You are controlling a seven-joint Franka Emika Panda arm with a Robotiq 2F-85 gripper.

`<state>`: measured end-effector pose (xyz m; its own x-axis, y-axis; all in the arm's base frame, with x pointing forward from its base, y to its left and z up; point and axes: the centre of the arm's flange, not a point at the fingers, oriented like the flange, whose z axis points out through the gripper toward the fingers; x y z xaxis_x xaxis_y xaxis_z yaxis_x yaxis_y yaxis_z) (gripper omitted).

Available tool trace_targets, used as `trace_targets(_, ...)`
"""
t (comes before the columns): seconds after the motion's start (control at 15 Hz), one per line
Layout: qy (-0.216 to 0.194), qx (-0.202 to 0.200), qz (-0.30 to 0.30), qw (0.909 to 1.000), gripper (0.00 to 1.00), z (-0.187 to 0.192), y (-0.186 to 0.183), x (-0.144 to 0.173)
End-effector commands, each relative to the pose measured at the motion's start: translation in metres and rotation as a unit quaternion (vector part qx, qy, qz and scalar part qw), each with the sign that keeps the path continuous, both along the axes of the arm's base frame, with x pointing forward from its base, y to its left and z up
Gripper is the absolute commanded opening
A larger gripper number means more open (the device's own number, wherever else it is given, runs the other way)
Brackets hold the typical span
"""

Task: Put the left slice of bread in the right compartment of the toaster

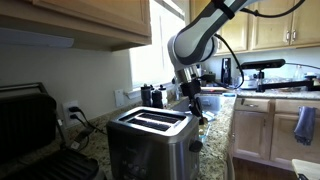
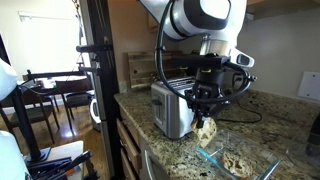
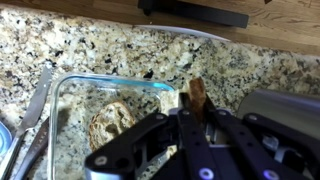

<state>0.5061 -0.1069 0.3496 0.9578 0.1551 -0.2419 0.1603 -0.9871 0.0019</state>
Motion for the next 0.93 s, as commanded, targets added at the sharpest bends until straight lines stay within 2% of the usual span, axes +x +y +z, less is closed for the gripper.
trace_targets(0.0, -0.024, 0.000, 0.002, 0.9997, 0.06, 0.014, 0.005, -0.024)
trace_targets(0.87, -0.049, -0.007, 0.004, 0.9987, 0.05, 0.039, 0.013, -0.030)
